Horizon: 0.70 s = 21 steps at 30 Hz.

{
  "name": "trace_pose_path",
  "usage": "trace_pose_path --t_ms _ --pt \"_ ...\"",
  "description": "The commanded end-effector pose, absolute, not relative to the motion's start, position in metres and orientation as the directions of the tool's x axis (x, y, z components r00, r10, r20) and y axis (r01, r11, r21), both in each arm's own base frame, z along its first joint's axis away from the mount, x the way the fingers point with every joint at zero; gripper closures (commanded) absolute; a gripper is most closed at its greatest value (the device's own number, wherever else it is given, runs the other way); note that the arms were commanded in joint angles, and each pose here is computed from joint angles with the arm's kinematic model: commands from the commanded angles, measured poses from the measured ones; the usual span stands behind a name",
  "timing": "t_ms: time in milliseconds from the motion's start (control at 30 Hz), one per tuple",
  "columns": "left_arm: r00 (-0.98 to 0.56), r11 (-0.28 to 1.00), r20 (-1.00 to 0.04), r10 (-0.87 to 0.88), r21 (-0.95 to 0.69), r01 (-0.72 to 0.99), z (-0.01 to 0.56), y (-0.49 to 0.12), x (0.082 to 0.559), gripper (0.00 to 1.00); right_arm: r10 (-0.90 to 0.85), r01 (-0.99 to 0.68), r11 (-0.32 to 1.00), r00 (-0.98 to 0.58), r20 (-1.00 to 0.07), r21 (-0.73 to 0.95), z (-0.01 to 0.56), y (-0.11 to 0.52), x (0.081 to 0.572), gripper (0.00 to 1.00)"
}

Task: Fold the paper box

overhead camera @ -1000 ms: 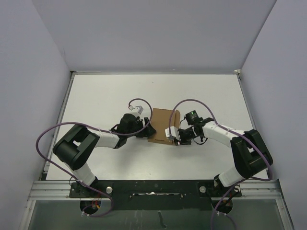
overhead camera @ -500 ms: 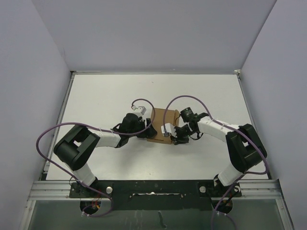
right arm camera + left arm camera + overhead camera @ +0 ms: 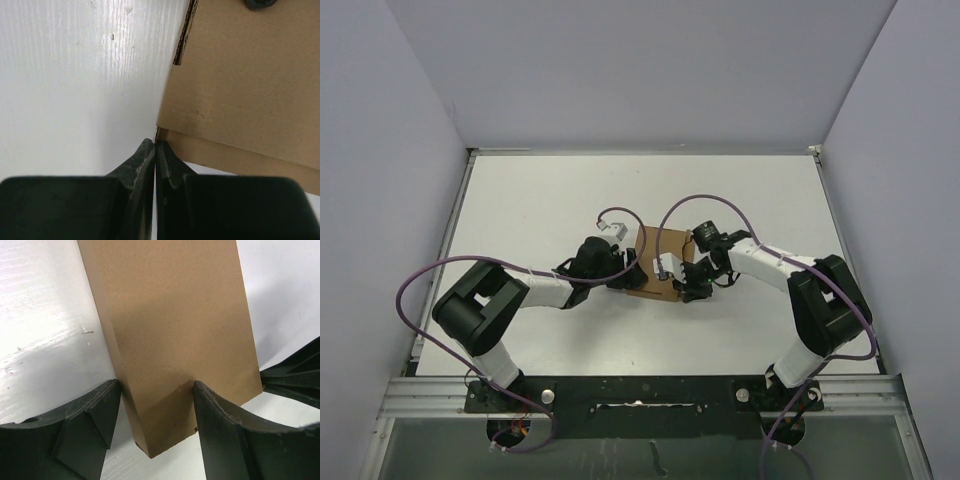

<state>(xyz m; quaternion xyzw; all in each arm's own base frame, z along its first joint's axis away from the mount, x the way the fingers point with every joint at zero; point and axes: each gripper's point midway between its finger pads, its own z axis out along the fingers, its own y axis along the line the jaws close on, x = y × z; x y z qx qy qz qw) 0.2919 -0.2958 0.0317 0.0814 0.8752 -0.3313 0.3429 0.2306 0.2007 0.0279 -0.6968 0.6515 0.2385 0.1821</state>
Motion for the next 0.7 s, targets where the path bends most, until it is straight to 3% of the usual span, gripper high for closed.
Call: trace_pose_path --t_ms 0,667 --pt "-0.746 0.760 -0.664 -0.054 -0.511 0.401 0.036 -0.303 0.290 0.43 -0.804 -0.997 -0.060 0.021 -0.594 0.046 0.041 0.213 0.243 1.00" --pt "-0.720 0.756 -0.694 -0.020 -0.481 0.443 0.041 -0.310 0.288 0.43 -0.787 -0.996 0.027 -0.074 -0.612 0.086 0.052 0.220 0.251 1.00"
